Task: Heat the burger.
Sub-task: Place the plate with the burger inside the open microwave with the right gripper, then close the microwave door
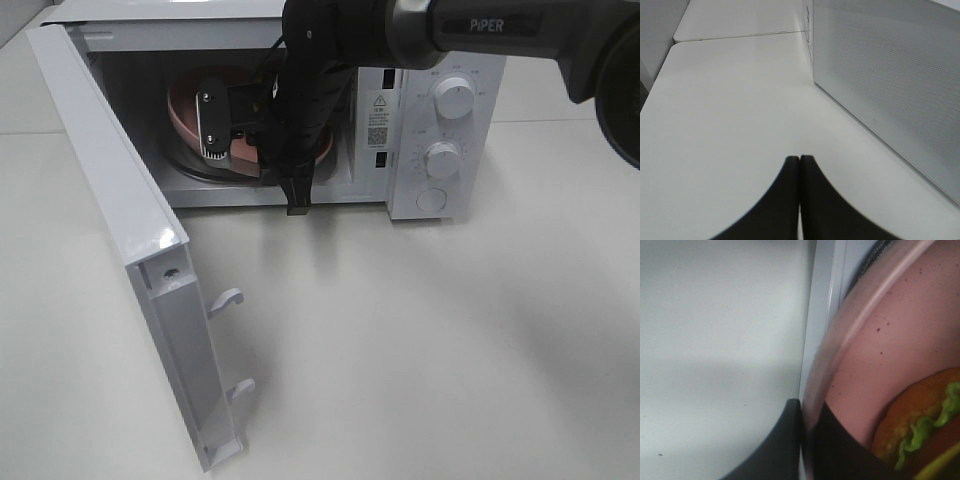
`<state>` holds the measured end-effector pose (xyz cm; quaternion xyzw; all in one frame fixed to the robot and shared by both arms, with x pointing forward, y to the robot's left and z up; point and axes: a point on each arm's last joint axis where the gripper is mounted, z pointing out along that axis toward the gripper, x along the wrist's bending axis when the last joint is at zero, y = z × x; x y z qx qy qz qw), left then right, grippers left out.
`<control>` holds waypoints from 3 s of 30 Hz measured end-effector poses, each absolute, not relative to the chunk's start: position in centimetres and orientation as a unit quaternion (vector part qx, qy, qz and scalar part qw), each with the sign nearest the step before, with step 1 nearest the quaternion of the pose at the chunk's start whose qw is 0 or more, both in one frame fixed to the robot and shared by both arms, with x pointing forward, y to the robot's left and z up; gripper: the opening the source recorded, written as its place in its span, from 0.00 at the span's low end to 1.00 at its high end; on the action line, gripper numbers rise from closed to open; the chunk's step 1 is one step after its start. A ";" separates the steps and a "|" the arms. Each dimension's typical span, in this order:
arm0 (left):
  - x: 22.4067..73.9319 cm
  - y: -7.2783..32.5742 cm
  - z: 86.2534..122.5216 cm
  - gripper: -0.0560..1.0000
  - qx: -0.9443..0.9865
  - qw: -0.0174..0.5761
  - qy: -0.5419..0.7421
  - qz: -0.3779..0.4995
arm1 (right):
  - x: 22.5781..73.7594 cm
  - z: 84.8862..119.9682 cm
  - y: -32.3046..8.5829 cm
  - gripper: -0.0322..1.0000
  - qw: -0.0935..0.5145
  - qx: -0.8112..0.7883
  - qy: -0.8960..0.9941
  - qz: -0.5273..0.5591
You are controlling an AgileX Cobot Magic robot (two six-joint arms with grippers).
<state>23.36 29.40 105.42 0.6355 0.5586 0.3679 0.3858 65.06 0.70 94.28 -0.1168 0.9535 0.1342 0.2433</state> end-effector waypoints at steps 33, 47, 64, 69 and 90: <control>23.4 29.4 105.4 0.05 0.635 0.386 0.559 0.368 | 64.6 95.0 0.4 0.68 0.174 0.195 0.946 0.190; 23.4 29.4 105.4 0.05 0.635 0.386 0.559 0.368 | 64.0 97.0 -0.1 0.76 0.131 0.372 0.894 0.214; 23.4 29.4 105.4 0.05 0.635 0.386 0.559 0.368 | 61.6 98.7 -1.0 0.76 0.029 0.476 0.865 0.155; 23.4 29.4 105.4 0.05 0.635 0.386 0.559 0.368 | 61.0 98.6 -1.3 0.76 0.010 0.481 0.868 0.123; 23.4 29.4 105.4 0.05 0.635 0.386 0.559 0.368 | 57.1 100.9 -5.3 0.74 0.024 0.480 0.875 0.053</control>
